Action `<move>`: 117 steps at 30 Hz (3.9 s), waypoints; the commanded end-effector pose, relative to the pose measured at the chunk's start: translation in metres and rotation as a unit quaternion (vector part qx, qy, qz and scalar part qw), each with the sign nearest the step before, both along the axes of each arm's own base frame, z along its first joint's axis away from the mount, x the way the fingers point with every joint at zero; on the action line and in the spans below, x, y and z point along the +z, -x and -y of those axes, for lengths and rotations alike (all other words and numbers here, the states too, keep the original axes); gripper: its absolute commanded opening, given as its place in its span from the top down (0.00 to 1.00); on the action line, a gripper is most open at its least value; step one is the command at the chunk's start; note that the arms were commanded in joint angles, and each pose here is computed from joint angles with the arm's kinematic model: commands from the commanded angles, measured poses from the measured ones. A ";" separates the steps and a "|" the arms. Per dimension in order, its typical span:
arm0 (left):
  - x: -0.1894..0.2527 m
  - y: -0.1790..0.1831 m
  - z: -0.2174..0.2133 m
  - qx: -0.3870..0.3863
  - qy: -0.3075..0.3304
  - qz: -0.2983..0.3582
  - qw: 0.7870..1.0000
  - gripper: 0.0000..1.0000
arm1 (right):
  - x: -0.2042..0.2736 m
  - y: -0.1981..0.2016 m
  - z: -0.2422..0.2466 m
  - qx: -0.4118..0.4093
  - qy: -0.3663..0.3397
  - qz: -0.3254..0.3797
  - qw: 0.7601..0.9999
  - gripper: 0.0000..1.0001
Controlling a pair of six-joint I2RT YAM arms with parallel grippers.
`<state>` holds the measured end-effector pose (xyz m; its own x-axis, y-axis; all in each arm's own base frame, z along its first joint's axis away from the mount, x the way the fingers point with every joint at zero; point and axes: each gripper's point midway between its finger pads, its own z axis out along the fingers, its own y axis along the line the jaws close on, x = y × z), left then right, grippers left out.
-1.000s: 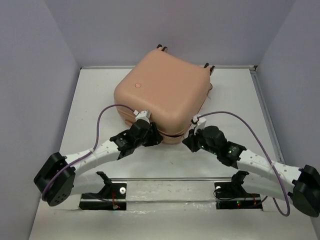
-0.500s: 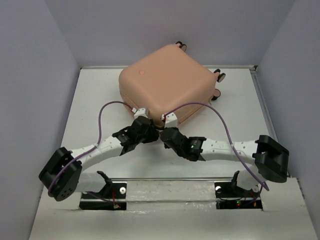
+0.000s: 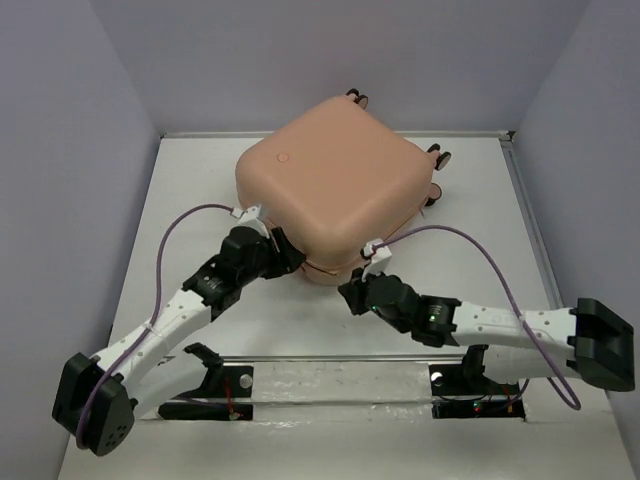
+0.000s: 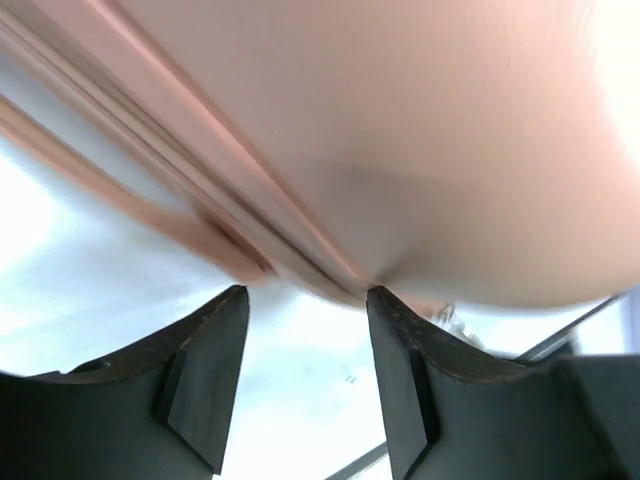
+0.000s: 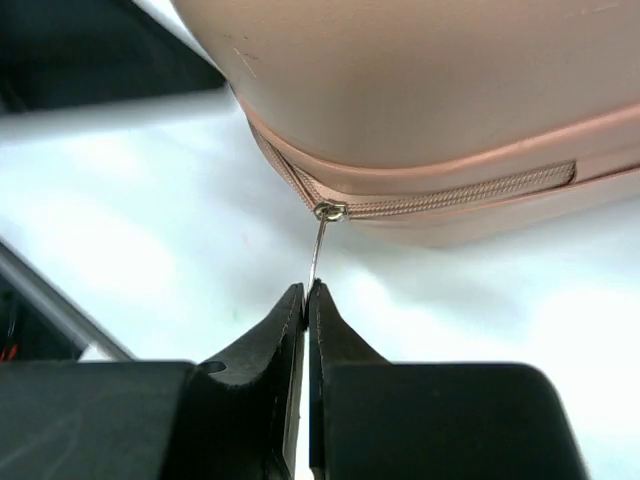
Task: Pack the luggage
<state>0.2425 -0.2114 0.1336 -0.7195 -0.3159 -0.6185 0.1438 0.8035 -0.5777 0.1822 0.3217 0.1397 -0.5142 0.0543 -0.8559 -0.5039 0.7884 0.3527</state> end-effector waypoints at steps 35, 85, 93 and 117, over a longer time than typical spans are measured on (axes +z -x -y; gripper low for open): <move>-0.017 -0.230 -0.080 0.120 0.082 -0.042 0.988 0.25 | 0.027 -0.190 0.105 -0.115 -0.093 -0.040 0.988 0.93; 0.067 -0.009 -0.156 0.214 0.072 0.069 0.972 0.57 | 0.036 -0.010 0.147 -0.011 -0.122 -0.110 0.986 0.62; 0.094 0.012 -0.160 0.225 0.064 0.106 0.966 0.53 | 0.000 -0.028 0.140 -0.005 -0.129 -0.081 0.988 0.56; 0.009 -0.040 -0.154 0.222 0.096 0.009 0.970 0.55 | 0.034 -0.042 0.117 0.100 -0.149 0.075 0.981 0.93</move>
